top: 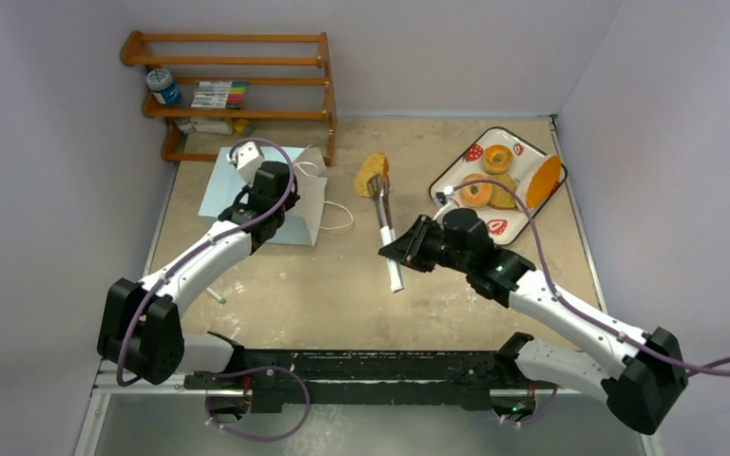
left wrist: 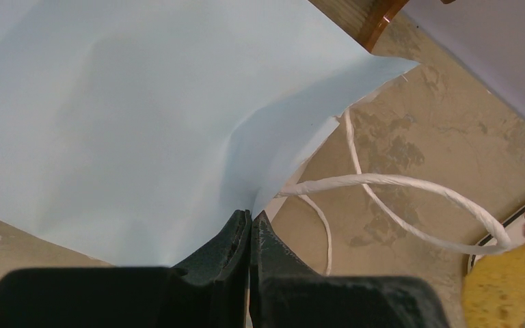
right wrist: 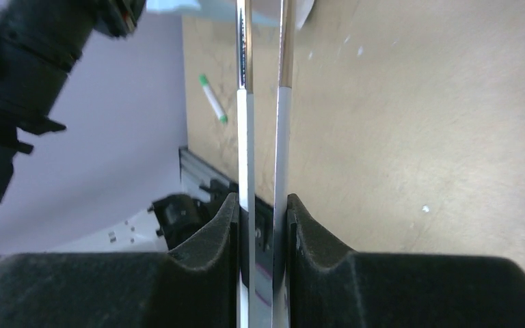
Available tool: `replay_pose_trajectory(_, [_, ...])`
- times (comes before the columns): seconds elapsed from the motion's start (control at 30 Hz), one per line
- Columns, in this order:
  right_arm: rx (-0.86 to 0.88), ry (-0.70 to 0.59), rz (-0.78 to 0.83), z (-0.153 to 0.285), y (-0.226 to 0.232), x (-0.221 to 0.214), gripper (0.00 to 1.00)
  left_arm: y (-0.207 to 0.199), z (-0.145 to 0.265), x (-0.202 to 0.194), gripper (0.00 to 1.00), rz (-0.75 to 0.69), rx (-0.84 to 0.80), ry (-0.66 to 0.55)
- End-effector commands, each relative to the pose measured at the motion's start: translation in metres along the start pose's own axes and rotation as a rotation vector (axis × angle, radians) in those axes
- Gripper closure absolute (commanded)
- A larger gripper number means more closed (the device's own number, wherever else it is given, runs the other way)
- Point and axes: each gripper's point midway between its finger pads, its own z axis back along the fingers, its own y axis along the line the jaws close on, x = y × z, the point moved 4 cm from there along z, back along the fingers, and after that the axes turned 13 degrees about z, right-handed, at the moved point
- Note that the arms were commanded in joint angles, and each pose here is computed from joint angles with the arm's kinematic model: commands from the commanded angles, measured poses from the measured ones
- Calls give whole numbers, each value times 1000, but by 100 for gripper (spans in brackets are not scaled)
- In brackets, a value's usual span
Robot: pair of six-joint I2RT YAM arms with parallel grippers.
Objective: Take the fake bread out of the paper bag
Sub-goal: Place the fake bread in the container.
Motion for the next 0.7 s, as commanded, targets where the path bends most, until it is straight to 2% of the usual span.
replay_pose_trajectory(0.0, [-159, -265, -37, 27, -5, 51, 100, -30, 1, 11, 100, 87, -102, -16])
replay_pose_trajectory(0.3, [-443, -582, -112, 79, -75, 138, 99, -35, 9, 11, 100, 42, -137, 27])
replay_pose_trajectory(0.47, [-543, -633, -165, 91, -115, 159, 95, -34, 14, 10, 100, 30, -146, 48])
replay_pose_trajectory(0.67, [-574, -628, -230, 91, -153, 165, 86, -33, 18, 11, 100, 19, -152, 59])
